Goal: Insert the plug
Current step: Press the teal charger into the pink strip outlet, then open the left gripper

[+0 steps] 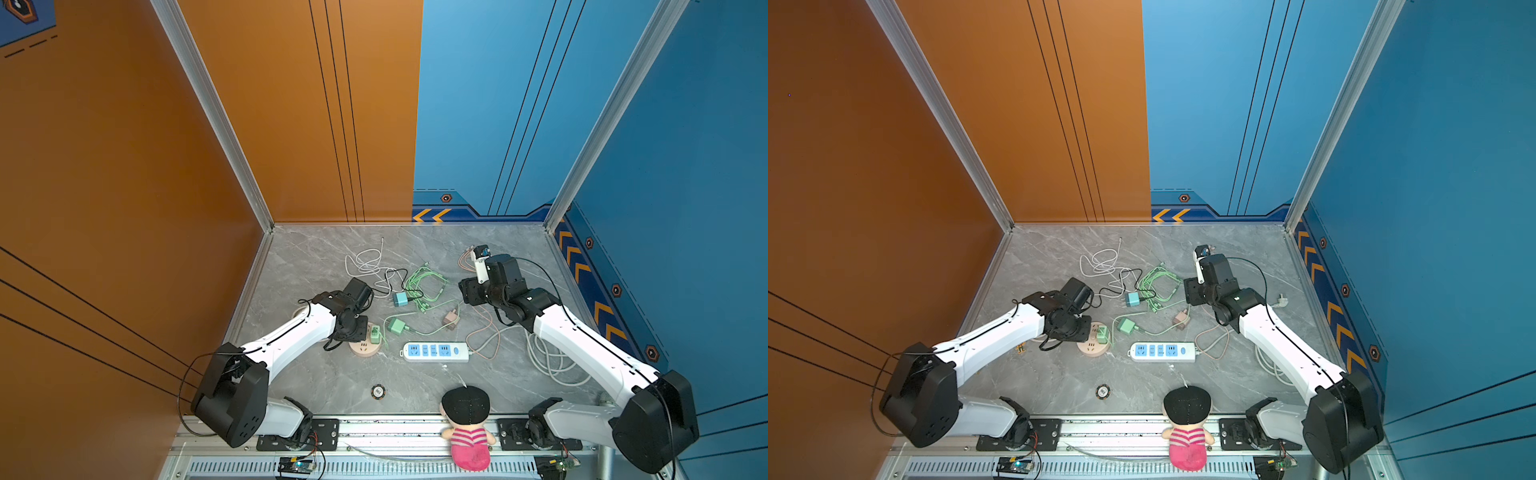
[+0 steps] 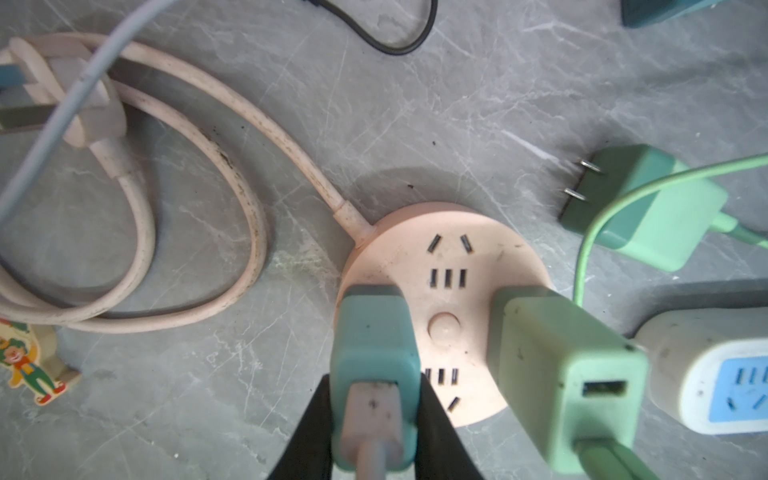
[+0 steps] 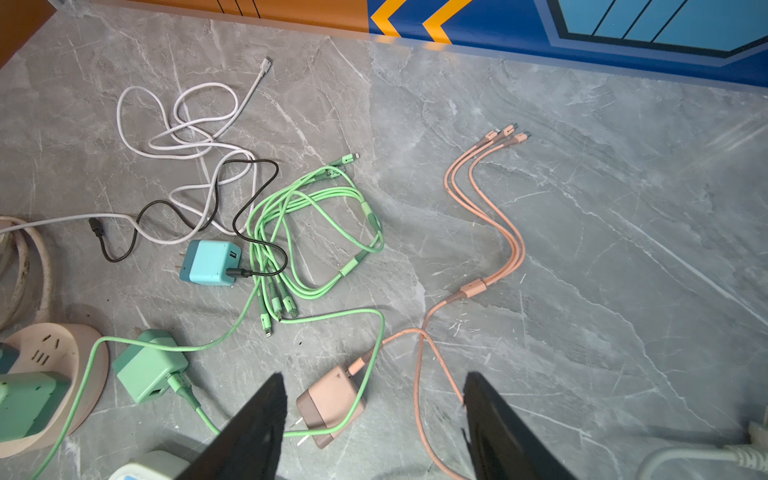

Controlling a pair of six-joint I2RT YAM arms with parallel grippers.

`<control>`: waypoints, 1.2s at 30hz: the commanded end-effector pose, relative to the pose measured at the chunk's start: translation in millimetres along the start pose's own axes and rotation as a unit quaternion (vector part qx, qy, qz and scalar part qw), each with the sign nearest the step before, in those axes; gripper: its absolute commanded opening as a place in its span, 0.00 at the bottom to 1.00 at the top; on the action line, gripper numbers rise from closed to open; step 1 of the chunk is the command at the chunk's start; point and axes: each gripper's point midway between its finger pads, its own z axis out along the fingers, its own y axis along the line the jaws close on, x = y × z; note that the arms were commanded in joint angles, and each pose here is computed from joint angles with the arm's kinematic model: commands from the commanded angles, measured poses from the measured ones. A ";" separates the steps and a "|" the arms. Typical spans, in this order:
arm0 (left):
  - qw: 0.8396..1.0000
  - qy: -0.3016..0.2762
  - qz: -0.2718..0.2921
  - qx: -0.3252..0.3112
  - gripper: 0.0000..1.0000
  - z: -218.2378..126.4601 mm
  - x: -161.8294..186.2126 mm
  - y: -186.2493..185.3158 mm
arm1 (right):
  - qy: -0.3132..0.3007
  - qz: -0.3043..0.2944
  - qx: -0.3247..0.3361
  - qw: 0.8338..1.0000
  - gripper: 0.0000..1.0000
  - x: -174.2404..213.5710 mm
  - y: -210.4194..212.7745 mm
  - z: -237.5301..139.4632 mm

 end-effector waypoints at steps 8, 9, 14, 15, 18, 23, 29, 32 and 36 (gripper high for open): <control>0.998 0.063 0.021 0.024 0.24 15.5 24.0 -11.2 | -0.016 0.015 0.001 1.000 0.69 -3.0 -3.2 -11.5; 0.998 0.057 0.023 0.024 0.28 12.2 20.5 -11.5 | -0.017 0.015 0.001 1.000 0.69 -3.3 -3.5 -12.4; 0.999 0.032 0.024 0.023 0.47 -4.5 6.0 -10.3 | -0.026 0.015 0.002 1.000 0.69 -8.2 -4.3 -17.5; 0.999 0.029 0.024 0.023 0.49 -6.9 4.4 -9.8 | -0.028 0.014 0.002 1.000 0.69 -8.8 -4.4 -18.6; 0.999 0.019 0.022 0.022 0.50 -14.3 1.7 -8.5 | -0.033 0.016 0.002 0.999 0.70 -11.0 -5.2 -21.4; 0.999 0.021 0.027 0.031 0.54 -25.3 4.9 -9.2 | -0.037 0.017 0.001 0.999 0.69 -12.4 -5.0 -24.6; 0.998 0.042 0.027 0.042 0.73 -31.0 20.9 -7.8 | -0.036 0.019 -0.008 0.999 0.70 -13.7 -1.7 -25.0; 0.998 0.040 0.027 0.047 0.76 -43.1 24.5 -6.1 | -0.032 0.019 -0.008 0.999 0.70 -12.6 -1.1 -24.0; 0.996 0.046 0.029 0.069 0.81 -62.0 30.0 -10.3 | -0.023 0.018 -0.004 1.000 0.70 -12.3 -2.5 -21.1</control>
